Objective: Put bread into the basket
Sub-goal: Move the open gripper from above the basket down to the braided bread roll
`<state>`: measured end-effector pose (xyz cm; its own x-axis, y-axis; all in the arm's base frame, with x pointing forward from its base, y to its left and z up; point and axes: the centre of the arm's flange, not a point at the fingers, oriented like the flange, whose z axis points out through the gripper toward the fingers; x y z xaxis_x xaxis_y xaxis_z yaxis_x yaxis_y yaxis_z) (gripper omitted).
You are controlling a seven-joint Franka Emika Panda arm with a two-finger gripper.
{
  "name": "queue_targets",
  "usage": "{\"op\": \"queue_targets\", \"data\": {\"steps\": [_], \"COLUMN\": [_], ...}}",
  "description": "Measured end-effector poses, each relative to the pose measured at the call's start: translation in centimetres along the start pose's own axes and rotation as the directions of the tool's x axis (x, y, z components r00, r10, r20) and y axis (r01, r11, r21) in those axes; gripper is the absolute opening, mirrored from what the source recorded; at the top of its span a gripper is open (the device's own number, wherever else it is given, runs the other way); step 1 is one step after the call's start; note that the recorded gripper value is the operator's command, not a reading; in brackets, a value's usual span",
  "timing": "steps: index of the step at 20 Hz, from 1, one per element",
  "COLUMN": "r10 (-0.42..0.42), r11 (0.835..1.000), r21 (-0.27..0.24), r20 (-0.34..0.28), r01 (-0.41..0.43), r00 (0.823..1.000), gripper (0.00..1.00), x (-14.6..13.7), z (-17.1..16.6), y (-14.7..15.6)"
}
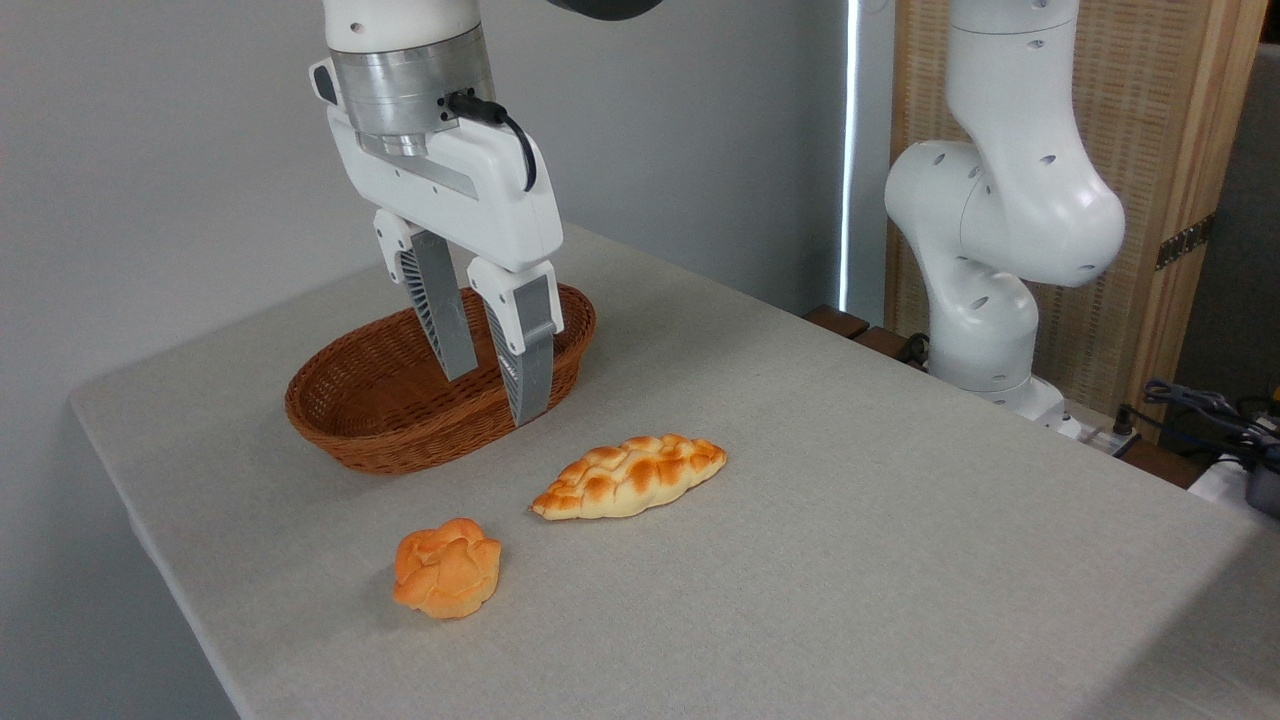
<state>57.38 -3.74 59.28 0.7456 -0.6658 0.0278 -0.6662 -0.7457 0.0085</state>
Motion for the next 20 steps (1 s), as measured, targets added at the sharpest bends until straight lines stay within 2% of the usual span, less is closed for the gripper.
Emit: {"op": "queue_targets", "data": {"steps": [6,13,17,20], "r10": [-0.027,-0.025,-0.011,0.031], "r11": [1.0,0.999,0.999,0.999], "r21": [-0.016,-0.022,-0.037,-0.039], "r20": [-0.013,-0.008,0.01,0.011], "r01": [0.027,0.025,0.012,-0.03], "r00": [1.0,1.0,1.0,0.999], "gripper": [1.0,1.0,1.0,1.0], "x": [-0.7,-0.7,-1.4,-1.0], "z": [0.5,0.8,1.7,2.9], "y": [-1.0,-0.9,0.4,2.9]}}
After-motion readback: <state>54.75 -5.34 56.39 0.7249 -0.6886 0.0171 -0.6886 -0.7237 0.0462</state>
